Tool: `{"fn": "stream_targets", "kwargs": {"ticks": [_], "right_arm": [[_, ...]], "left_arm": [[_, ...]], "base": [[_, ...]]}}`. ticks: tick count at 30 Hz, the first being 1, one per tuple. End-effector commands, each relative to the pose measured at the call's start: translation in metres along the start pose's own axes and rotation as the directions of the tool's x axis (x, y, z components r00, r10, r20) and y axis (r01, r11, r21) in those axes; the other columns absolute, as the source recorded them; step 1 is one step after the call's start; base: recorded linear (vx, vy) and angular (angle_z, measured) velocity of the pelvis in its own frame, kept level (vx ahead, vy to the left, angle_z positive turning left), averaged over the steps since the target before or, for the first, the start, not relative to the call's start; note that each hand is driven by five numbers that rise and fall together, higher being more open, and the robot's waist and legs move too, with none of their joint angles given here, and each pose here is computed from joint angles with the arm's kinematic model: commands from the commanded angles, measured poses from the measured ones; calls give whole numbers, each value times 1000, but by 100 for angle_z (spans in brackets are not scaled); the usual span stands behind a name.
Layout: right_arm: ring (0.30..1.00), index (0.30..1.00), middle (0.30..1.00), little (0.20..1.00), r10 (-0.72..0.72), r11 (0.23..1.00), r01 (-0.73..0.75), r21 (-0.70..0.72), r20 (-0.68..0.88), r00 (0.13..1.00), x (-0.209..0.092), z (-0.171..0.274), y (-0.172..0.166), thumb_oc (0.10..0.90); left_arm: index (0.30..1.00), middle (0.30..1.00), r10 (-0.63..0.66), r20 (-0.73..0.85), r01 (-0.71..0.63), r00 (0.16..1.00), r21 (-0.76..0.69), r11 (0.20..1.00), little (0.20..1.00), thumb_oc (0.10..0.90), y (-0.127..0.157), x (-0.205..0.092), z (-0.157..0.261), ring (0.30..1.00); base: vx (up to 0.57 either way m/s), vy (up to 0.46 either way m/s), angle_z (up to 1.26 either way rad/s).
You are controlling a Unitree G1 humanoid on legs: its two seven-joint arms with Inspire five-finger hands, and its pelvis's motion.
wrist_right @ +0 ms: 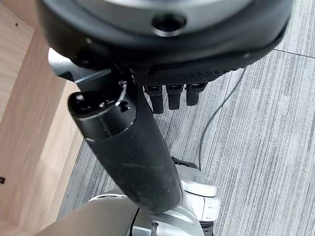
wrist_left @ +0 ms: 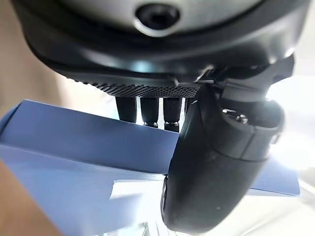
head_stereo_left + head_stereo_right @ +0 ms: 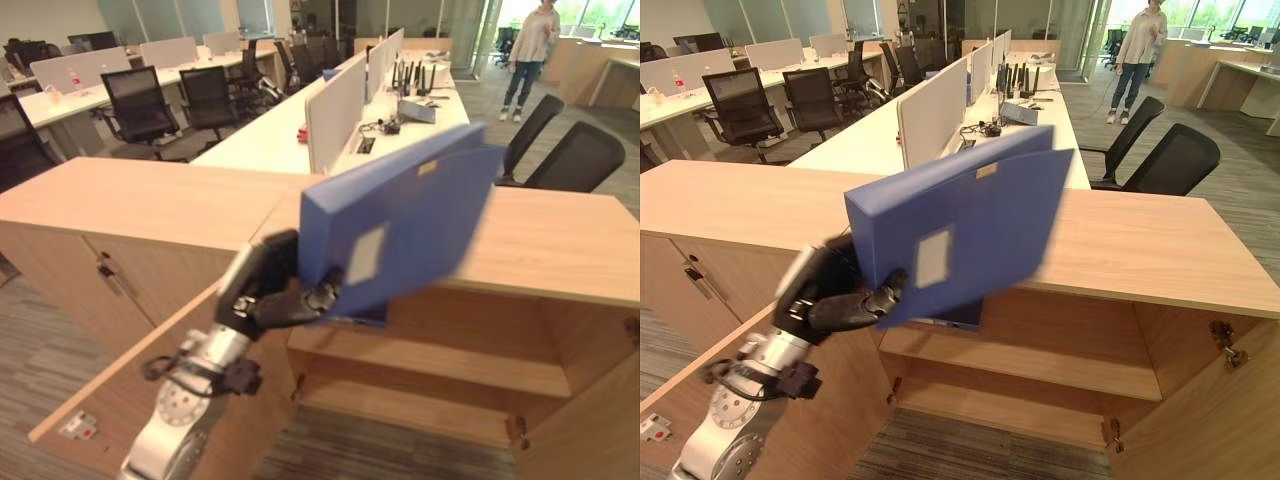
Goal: Put the empty folder in the office cabinet
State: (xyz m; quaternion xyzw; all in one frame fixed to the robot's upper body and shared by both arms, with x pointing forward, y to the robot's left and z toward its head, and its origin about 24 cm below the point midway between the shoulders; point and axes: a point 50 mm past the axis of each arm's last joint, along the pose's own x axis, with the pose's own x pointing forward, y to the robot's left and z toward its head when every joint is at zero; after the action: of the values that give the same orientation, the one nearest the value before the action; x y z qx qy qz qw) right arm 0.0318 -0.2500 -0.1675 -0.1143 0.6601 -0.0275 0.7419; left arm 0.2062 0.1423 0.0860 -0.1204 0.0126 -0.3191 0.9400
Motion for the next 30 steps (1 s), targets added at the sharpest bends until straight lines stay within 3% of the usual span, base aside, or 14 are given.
{"fn": "stream_targets", "kwargs": {"ticks": [1,9,11,16,17,22,24,25,26,27,30], "right_arm": [[900,900,900,900,27,997,-24,-72,45,999,2,26,9,800],[900,900,900,900,32,995,-28,-92,44,999,2,22,11,800],[900,900,900,900,29,995,-25,-92,45,999,2,22,10,800],[900,900,900,900,45,996,-42,-78,40,998,2,21,13,800],[900,900,900,900,50,996,-47,-72,45,998,2,23,13,800],[900,900,900,900,43,992,-34,-119,74,996,1,32,8,800],[900,900,900,900,25,992,-9,-125,125,992,0,45,0,800],[900,900,900,900,25,992,-9,-126,124,992,0,45,0,800],[900,900,900,900,8,993,14,-119,181,983,-2,60,-6,800],[900,900,900,900,-6,993,30,-110,217,976,-4,69,-11,800],[900,900,900,900,-26,992,60,-108,288,957,-9,87,-19,800]], "left_arm": [[300,300,-205,120,218,971,-106,970,300,400,-18,17,27,300],[300,300,-277,62,284,959,-197,938,300,400,-22,22,13,300],[300,300,-243,26,244,970,-152,958,300,400,-13,19,9,300],[300,300,-154,-119,169,981,127,977,300,400,12,5,6,300],[300,300,-54,-184,113,981,329,937,300,400,31,-3,3,300],[300,300,160,-197,-13,967,592,806,300,400,60,-20,-2,300],[300,300,311,-216,-37,926,766,641,300,400,82,-36,-6,300],[300,300,313,-215,-38,925,768,640,300,400,82,-36,-6,300],[300,300,376,-209,-35,903,836,548,300,400,89,-44,-7,300],[300,300,404,-202,-39,892,856,515,300,400,92,-48,-9,300],[300,300,439,-189,-62,878,865,497,300,400,94,-51,-13,300]], "base": [[-4,2,-15],[-1,0,0],[0,0,0],[0,0,0],[0,0,0],[0,0,0],[0,0,0],[0,0,0],[0,0,0],[0,0,0],[0,0,0]]}}
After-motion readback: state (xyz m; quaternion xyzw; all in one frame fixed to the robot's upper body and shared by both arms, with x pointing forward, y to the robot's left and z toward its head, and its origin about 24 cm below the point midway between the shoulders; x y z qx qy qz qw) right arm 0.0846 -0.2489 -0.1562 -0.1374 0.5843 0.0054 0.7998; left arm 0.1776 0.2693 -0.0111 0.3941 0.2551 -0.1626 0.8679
